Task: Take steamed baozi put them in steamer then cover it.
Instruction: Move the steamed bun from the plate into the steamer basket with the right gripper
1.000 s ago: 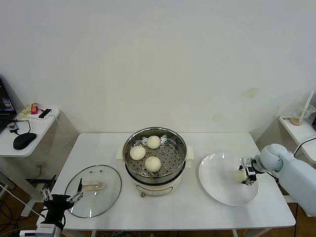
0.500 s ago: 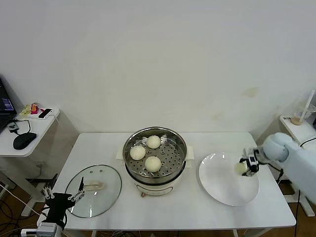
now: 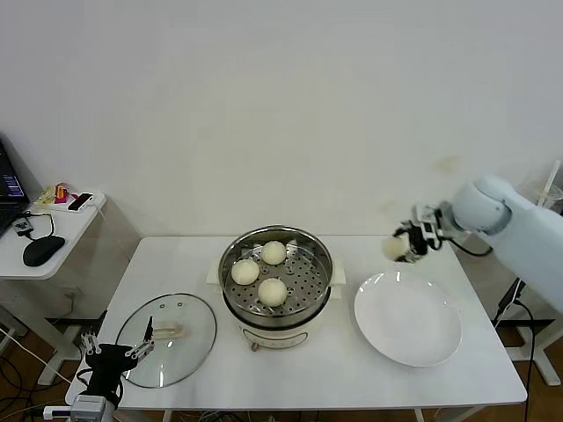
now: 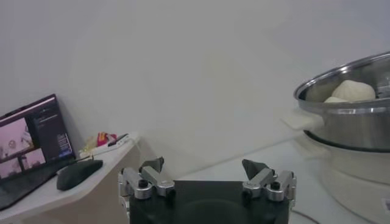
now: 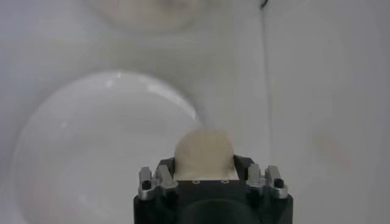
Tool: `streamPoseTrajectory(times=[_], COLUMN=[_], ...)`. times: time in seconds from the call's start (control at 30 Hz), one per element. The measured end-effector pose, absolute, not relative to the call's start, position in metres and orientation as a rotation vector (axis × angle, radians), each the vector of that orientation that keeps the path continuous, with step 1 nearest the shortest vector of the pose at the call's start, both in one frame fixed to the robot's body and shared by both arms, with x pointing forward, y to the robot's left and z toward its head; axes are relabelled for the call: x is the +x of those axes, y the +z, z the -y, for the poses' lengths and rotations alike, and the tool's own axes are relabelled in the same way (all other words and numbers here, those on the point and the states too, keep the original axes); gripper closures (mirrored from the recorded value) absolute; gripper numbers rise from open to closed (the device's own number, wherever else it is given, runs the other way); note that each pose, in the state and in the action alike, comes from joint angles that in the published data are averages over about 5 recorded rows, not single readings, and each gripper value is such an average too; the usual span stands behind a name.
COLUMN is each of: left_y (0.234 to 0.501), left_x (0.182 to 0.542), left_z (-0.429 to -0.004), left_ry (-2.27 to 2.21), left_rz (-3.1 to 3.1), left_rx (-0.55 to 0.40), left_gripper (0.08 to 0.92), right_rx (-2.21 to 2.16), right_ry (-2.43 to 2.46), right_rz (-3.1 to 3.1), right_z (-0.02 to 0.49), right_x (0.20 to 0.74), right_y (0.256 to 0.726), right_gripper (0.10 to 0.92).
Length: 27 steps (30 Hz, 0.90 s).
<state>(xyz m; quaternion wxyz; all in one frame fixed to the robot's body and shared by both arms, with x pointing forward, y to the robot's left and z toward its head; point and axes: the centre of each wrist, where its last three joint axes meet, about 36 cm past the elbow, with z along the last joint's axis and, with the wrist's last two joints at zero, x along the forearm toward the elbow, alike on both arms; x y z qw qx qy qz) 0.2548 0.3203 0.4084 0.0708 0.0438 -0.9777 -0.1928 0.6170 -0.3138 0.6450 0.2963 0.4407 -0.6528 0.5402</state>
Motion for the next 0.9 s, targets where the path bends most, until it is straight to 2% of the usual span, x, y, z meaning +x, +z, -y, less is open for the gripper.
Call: streamPoseTrajectory(times=[0.17,0.3,0.6,0.9], left_y=[0.406,0.405,0.405,0.406], left_x=[0.255,0.256,0.256,0.257], left_z=[-0.321,-0.321,-0.326,-0.328], left_ry=[-0.577,-0.571,-0.582,-0.581], left_rz=[2.936,2.935,2.931,2.936], left_rx=[0.140,0.145,0.157,0.168], left_gripper=[0.177,0.177,0.177,0.177], right_rx=[1.242,1.289,1.329,1.313], right_ry=[1.426,1.394,1.309,1.291], right_rz=[1.780,1.785,1.741,1.701], right_z=[0.262,0.224,0.160,0.125], right_x=[0.622,0.623,0.623,0.623], right_y=[0.667,0.668,0.639,0.609], right_gripper=[0.403,0.403,0.403,0.403])
